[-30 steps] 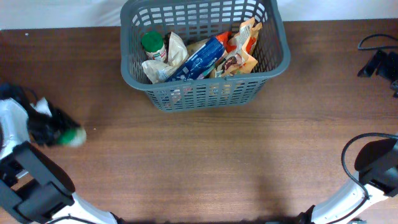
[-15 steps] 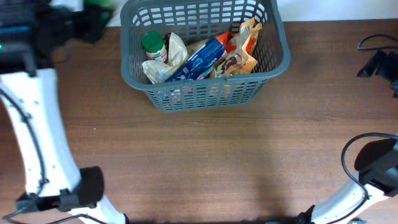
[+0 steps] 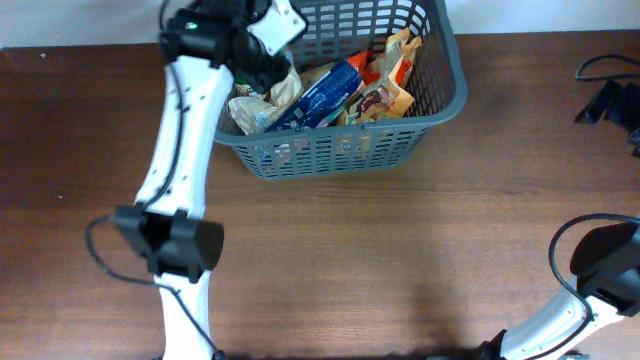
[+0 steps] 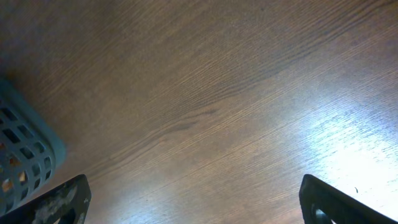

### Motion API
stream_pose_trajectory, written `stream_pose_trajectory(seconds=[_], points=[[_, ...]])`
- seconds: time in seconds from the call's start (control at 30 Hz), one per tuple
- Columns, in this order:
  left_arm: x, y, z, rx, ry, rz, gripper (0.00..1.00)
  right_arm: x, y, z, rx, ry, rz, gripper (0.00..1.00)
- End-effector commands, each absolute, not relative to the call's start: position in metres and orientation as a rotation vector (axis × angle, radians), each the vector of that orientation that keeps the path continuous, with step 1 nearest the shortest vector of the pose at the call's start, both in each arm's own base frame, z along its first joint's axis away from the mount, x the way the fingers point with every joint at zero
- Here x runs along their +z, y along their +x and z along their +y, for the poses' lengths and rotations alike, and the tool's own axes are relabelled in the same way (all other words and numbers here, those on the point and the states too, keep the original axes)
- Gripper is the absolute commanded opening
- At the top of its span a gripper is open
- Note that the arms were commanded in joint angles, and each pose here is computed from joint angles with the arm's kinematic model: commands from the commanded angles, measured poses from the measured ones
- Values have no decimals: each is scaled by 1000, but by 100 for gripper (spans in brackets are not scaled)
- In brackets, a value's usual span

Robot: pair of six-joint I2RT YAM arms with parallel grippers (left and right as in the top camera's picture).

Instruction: Pack container

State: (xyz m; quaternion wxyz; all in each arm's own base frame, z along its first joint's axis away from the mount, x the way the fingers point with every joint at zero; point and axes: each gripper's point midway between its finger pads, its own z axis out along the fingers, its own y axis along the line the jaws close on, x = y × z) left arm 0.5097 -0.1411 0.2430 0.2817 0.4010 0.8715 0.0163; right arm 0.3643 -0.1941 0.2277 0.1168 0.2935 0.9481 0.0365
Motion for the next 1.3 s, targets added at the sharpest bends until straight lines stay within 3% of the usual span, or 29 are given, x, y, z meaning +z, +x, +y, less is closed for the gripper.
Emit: stream_pose_trajectory(seconds=[0.0, 0.53, 0.6, 0.63, 0.67, 1.07, 1.27], points=[[227, 523, -110, 228, 1054, 2390, 2, 233, 363, -192, 114, 855, 2761, 99], [227, 547, -79, 196, 808, 2419, 2, 233, 363, -192, 114, 855, 2761, 99], [229, 550, -79, 196, 793, 2410, 6, 233, 363, -192, 114, 855, 2761, 99], [230, 552, -80, 189, 769, 2409, 33, 233, 363, -192, 114, 855, 2760, 99], [232, 554, -79, 188, 741, 2406, 99, 233, 363, -192, 114, 855, 2761, 99], [282, 564, -74, 166, 464, 2325, 99, 233, 363, -192, 114, 855, 2761, 99], [332, 541, -84, 145, 453, 2260, 99, 233, 363, -192, 114, 855, 2760, 99]])
